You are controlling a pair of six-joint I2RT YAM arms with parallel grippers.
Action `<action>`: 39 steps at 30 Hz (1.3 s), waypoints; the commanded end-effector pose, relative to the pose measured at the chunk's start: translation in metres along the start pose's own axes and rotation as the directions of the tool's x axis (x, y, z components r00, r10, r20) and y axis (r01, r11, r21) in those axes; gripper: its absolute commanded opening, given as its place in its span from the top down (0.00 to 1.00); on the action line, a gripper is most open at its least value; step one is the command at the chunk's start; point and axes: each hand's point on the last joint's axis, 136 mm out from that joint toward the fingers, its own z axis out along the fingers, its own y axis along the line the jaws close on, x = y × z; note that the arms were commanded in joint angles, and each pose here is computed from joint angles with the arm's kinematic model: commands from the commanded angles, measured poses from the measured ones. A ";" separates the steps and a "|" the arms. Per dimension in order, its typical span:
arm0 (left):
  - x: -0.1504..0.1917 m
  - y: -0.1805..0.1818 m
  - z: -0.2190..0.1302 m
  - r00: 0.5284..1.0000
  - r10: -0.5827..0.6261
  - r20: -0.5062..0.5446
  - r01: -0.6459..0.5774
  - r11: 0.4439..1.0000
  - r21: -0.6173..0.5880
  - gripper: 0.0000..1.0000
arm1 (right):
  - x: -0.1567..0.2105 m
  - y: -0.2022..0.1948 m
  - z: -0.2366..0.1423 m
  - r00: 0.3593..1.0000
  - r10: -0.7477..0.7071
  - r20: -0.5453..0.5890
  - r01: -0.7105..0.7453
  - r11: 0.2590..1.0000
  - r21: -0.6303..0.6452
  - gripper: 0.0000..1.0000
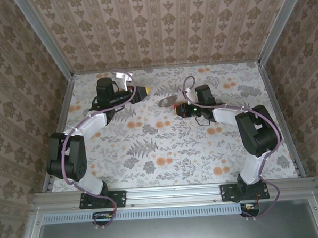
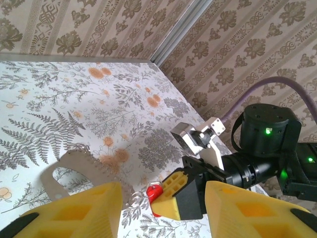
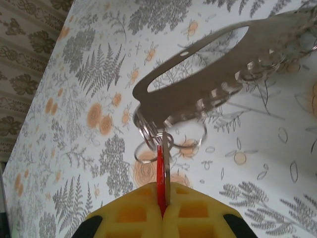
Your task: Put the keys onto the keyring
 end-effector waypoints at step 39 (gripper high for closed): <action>0.002 -0.033 -0.007 0.999 0.053 0.006 -0.054 0.999 0.010 0.12 | 0.085 0.041 -0.063 0.997 0.066 -0.045 -0.068 0.996 -0.052 0.00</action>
